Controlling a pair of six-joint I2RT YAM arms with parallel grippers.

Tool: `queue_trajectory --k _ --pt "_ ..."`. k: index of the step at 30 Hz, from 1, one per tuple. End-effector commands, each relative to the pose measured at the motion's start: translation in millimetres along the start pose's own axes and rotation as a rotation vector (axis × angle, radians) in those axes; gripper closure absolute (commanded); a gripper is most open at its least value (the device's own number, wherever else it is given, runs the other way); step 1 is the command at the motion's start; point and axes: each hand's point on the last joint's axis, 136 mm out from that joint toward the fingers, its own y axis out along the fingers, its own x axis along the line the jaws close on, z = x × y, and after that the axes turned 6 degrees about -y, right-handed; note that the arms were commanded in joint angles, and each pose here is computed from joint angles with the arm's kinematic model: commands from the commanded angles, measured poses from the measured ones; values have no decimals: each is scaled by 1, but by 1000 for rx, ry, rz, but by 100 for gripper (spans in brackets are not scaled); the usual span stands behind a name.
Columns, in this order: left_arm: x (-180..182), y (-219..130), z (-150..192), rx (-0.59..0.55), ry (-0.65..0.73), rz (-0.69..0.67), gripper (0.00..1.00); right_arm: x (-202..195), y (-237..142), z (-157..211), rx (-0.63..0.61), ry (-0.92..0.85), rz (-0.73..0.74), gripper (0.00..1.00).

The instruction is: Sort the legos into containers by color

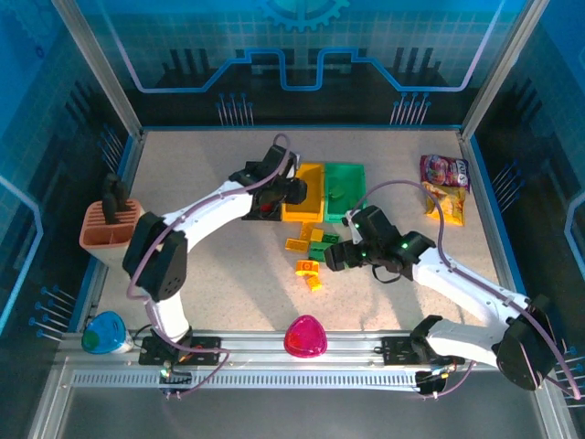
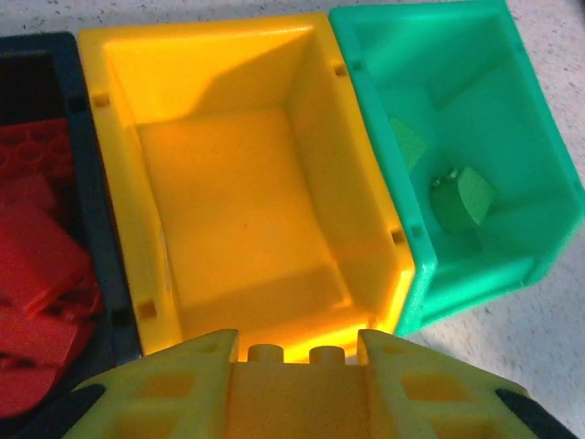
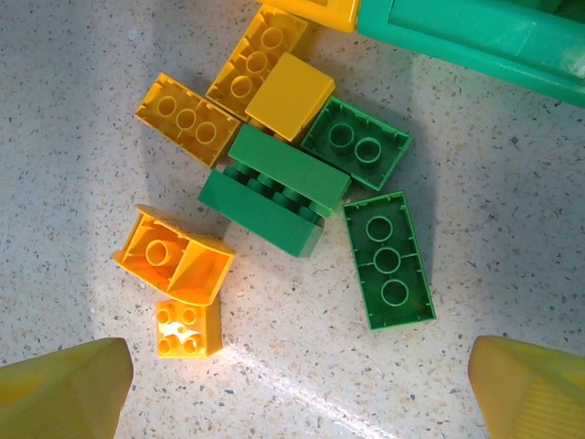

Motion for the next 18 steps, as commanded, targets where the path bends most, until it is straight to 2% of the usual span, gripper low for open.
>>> queue_trajectory --k 1,3,4,5,6,7,9,13,18 --pt "4 8 -23 -3 -4 -9 74 1 -3 4 -5 22 -16 5" --pt "5 14 -34 -8 1 -19 72 2 -4 4 -10 24 -19 4" --pt "3 15 -41 -14 8 -21 65 2 -5 3 -13 26 -20 4" --pt "1 15 -46 -14 14 -22 53 3 -5 3 -17 29 -23 4" --pt "-1 15 -51 -14 20 -28 35 4 -5 2 -20 29 -31 4" --pt "-3 11 -57 -16 20 -33 25 5 -5 2 -21 29 -34 4" --pt "-7 0 -63 -32 17 -26 21 2 -4 4 -9 21 -6 5" --pt "-21 -35 -65 -115 12 54 20 3 -1 7 21 -16 30 4" --pt "-25 -81 -43 -199 15 135 21 19 3 6 41 -54 2 5"
